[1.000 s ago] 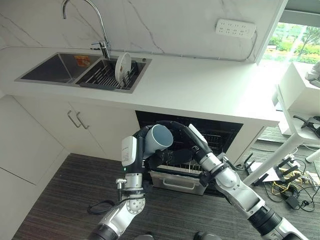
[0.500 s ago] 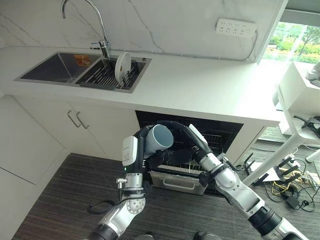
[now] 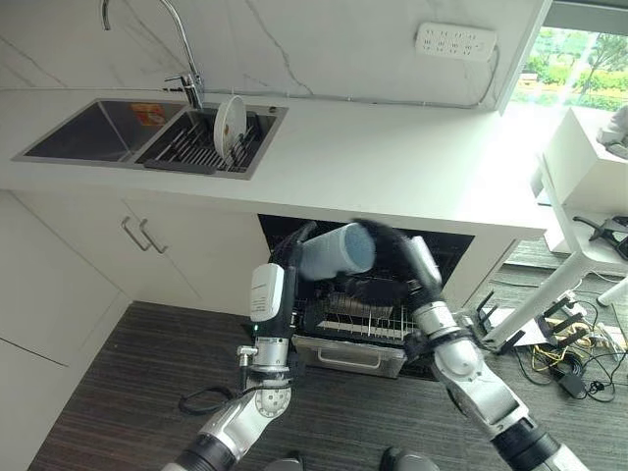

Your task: Place the dishes in the dishwasher.

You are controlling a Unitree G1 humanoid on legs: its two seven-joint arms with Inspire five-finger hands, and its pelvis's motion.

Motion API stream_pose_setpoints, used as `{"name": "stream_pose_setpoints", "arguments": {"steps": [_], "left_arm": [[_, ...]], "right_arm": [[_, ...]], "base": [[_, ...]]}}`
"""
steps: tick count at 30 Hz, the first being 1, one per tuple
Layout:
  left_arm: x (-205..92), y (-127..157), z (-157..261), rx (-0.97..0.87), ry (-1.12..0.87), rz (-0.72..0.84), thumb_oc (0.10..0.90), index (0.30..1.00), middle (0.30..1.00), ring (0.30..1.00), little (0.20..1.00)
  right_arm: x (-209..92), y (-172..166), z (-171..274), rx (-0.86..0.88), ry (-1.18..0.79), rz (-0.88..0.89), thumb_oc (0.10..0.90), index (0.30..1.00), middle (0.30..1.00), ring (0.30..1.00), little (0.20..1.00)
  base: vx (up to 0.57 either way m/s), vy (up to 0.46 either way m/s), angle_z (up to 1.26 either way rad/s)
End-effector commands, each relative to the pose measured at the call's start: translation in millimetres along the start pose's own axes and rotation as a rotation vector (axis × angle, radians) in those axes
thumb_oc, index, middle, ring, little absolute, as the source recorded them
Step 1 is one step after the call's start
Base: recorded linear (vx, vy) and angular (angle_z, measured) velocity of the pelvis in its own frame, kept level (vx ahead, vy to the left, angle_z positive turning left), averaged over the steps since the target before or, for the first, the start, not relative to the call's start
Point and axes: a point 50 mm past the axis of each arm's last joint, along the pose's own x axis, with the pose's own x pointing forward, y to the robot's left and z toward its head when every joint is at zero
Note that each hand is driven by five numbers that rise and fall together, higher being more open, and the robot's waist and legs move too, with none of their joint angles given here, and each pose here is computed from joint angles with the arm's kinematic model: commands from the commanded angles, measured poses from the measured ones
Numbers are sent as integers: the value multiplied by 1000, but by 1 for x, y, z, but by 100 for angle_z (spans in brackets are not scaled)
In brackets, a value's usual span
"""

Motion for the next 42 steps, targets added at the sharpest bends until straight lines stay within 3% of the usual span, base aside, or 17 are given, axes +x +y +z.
{"name": "stream_pose_setpoints", "arguments": {"steps": [1,15,22,25,31,35,42], "left_arm": [[32,21,33,-49,-201,153,800,900,900,900,900],[34,26,27,-16,-163,181,800,900,900,900,900],[35,28,24,-7,-135,162,800,900,900,900,900],[35,25,21,-10,-136,46,800,900,900,900,900],[12,12,-19,122,14,-490,800,900,900,900,900],[4,25,-42,187,94,-601,800,900,900,900,900],[1,40,-47,251,82,-750,800,900,900,900,900]], "right_arm": [[13,-8,71,126,-397,-77,400,300,300,300,300],[3,-40,58,115,-373,-235,400,300,300,300,300],[2,-44,49,85,-323,-229,400,300,300,300,300],[2,-46,42,56,-284,-214,400,300,300,300,300],[4,-64,24,-23,-167,-115,400,300,300,300,300],[10,-71,18,-113,-118,-57,400,300,300,300,300],[20,-77,11,-202,-70,-30,400,300,300,300,300]], "base": [[-6,13,-4],[-1,5,-6],[3,1,-2],[33,12,-5],[74,60,-3],[64,66,1],[18,21,12]]}}
